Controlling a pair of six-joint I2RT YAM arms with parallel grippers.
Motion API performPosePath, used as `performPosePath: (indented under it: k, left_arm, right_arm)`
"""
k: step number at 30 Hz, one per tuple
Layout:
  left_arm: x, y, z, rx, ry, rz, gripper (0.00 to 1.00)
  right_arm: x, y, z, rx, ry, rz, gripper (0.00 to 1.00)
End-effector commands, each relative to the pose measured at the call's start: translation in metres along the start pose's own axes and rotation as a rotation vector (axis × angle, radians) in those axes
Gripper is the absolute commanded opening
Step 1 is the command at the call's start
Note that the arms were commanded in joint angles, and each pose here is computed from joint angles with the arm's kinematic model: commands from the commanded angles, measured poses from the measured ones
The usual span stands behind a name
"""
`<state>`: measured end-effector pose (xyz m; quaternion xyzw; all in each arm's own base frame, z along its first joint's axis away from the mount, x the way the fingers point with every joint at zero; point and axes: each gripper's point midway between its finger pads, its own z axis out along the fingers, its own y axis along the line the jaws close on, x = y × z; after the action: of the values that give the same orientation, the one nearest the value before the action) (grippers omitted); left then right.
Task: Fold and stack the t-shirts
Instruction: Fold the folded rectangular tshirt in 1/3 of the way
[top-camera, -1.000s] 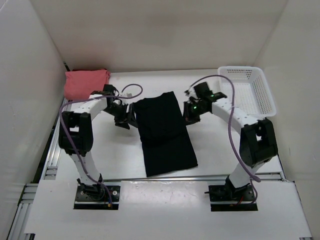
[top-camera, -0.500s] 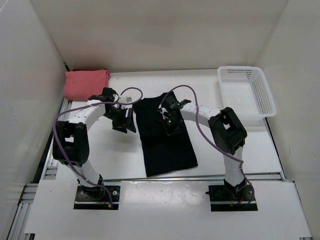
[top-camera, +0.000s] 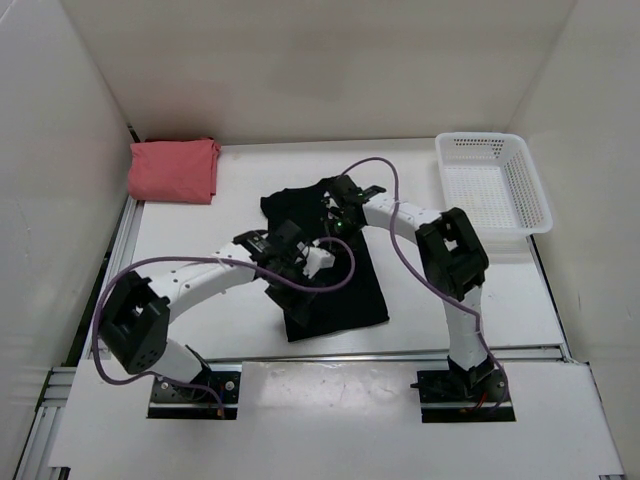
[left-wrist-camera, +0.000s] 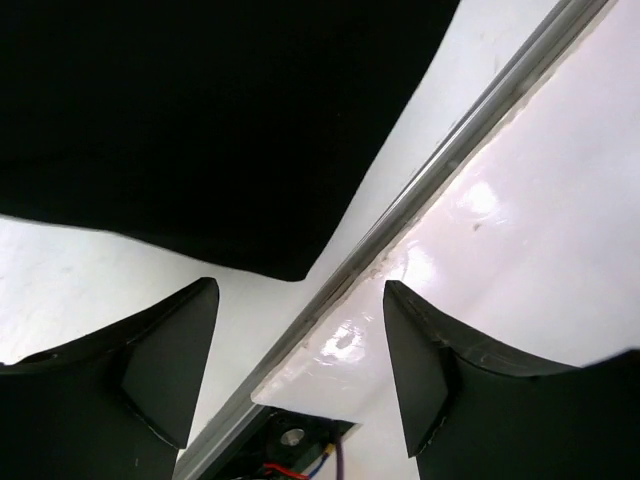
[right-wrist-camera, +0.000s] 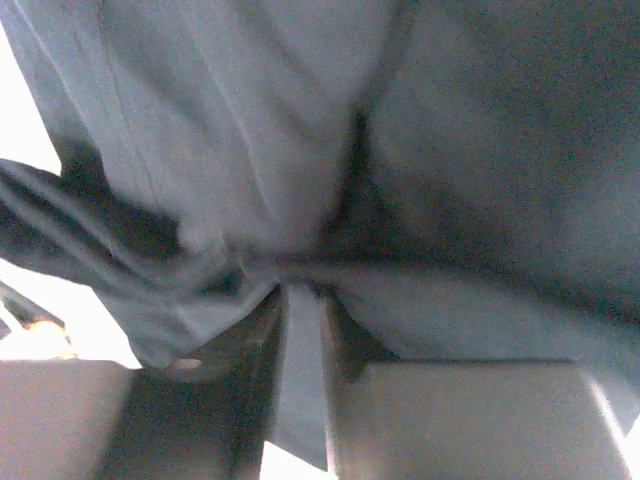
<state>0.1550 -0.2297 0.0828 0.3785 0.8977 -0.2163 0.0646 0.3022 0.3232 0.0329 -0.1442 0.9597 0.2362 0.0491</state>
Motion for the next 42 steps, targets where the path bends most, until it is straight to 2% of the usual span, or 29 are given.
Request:
performPosePath:
  k: [1, 3, 8, 10, 11, 12, 17, 19, 22, 24, 27, 31, 35, 37, 38, 39, 40, 42]
  left_arm:
    - [0.007, 0.001, 0.011, -0.067, 0.005, 0.067, 0.78]
    - [0.004, 0.009, 0.019, -0.093, 0.015, 0.064, 0.79]
    - [0.0, 0.01, 0.027, -0.087, 0.031, 0.059, 0.79]
    - [0.011, -0.001, 0.027, -0.018, 0.042, 0.055, 0.8]
    - [0.029, -0.001, 0.031, -0.005, 0.076, 0.043, 0.8]
    - [0.025, -0.002, 0.031, -0.003, 0.027, 0.06, 0.82]
    - [0.018, -0.007, 0.026, 0.089, -0.041, 0.032, 0.83]
    - [0.015, 0.004, 0.021, 0.045, -0.077, 0.021, 0.84]
    - [0.021, 0.016, 0.019, 0.021, -0.091, -0.016, 0.87]
    - [0.034, 0.004, 0.024, 0.119, -0.098, -0.023, 0.87]
    - [0.049, 0.011, 0.03, 0.091, -0.117, -0.026, 0.9]
    - [0.011, 0.014, 0.028, 0.096, -0.241, 0.023, 0.92]
    - [0.007, 0.015, 0.036, 0.114, -0.248, 0.029, 0.93]
    - [0.009, 0.019, 0.041, 0.11, -0.257, 0.024, 0.89]
    - [0.004, 0.016, 0.042, 0.13, -0.273, 0.035, 0.83]
    - [-0.004, 0.011, 0.042, 0.163, -0.31, 0.059, 0.67]
    - [-0.006, 0.01, 0.041, 0.171, -0.321, 0.067, 0.61]
    - [0.006, 0.012, 0.048, 0.18, -0.291, 0.043, 0.57]
  right_arm:
    - [0.001, 0.017, -0.061, -0.034, -0.071, 0.008, 0.34]
    - [0.024, 0.009, -0.081, -0.012, -0.056, 0.016, 0.47]
    - [0.094, -0.04, -0.097, 0.023, 0.011, 0.128, 0.55]
    - [0.109, -0.049, -0.097, 0.01, 0.025, 0.163, 0.57]
    - [0.114, -0.052, -0.098, 0.002, 0.022, 0.172, 0.58]
    - [0.126, -0.062, -0.091, 0.014, 0.048, 0.2, 0.59]
    - [0.13, -0.078, -0.086, -0.006, 0.022, 0.25, 0.6]
    - [0.127, -0.084, -0.088, -0.007, -0.005, 0.28, 0.6]
    - [0.135, -0.089, -0.086, -0.001, 0.006, 0.297, 0.61]
    - [0.141, -0.092, -0.082, 0.001, 0.016, 0.302, 0.61]
    - [0.145, -0.091, -0.079, -0.012, 0.001, 0.313, 0.61]
    - [0.14, -0.088, -0.078, -0.034, -0.035, 0.316, 0.61]
    - [0.137, -0.086, -0.075, -0.058, -0.044, 0.318, 0.61]
    - [0.14, -0.086, -0.07, -0.069, -0.021, 0.335, 0.61]
    - [0.14, -0.084, -0.07, -0.078, -0.018, 0.335, 0.61]
    - [0.146, -0.087, -0.066, -0.072, 0.001, 0.346, 0.61]
    - [0.146, -0.087, -0.066, -0.072, 0.001, 0.346, 0.61]
    - [0.153, -0.088, -0.065, -0.07, 0.009, 0.35, 0.61]
